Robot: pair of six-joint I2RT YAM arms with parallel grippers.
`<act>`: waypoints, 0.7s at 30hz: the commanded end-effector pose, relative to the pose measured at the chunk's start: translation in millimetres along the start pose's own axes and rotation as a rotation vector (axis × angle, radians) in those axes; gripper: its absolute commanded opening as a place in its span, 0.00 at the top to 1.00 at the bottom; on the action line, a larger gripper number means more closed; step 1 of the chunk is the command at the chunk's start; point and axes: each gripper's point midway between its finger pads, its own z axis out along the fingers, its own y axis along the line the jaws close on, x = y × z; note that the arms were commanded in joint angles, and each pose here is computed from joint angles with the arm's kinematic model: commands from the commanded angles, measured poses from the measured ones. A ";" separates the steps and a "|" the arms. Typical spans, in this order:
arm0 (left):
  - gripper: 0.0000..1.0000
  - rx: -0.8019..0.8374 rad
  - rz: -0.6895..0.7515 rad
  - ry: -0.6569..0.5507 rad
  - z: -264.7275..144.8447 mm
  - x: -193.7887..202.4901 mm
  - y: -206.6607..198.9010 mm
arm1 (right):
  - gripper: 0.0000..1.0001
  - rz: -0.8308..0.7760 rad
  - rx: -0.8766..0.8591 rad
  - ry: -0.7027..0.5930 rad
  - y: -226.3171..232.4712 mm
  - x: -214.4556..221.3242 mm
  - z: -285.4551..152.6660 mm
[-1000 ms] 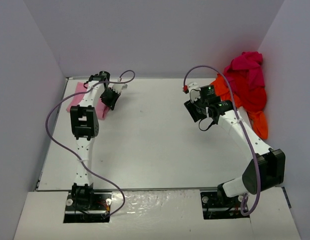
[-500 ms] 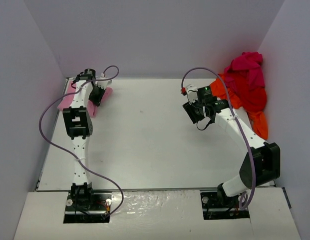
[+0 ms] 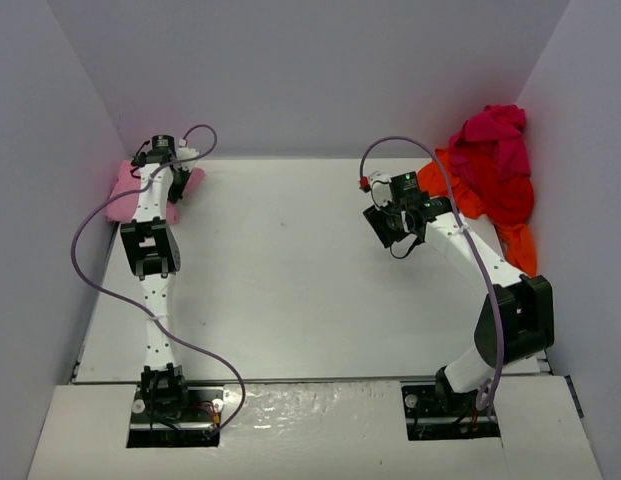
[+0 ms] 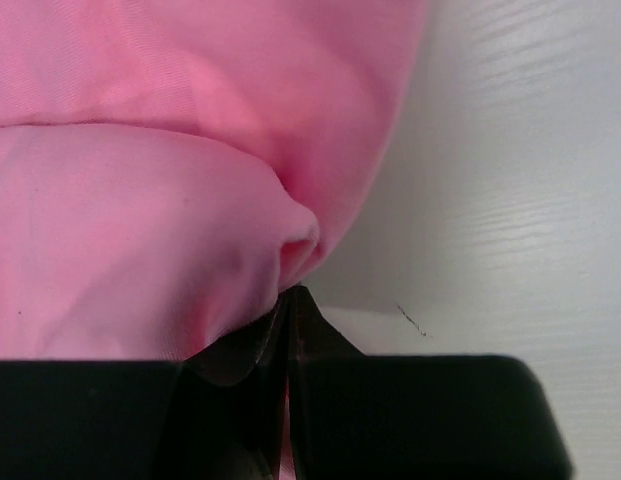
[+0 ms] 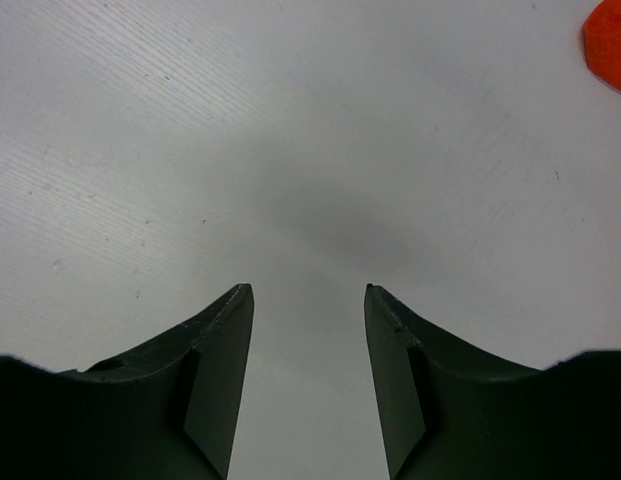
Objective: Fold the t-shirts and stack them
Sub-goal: Neatly place the folded tshirt to the corner
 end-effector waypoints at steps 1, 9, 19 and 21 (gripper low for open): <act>1.00 -0.096 -0.002 -0.066 -15.5 -29.8 5.4 | 0.55 -0.002 0.034 -0.061 -10.8 -23.8 -4.6; 1.00 -0.126 0.059 -0.120 -22.1 -63.1 -23.5 | 0.55 -0.001 0.040 -0.050 -12.3 -23.4 -1.5; 0.50 -0.067 0.007 -0.287 -78.0 -108.9 -46.0 | 0.55 -0.005 0.048 -0.065 -13.2 -25.5 -10.3; 0.36 -0.051 -0.009 -0.347 -111.1 -121.3 -44.8 | 0.55 -0.007 0.056 -0.081 -14.5 -28.0 -16.5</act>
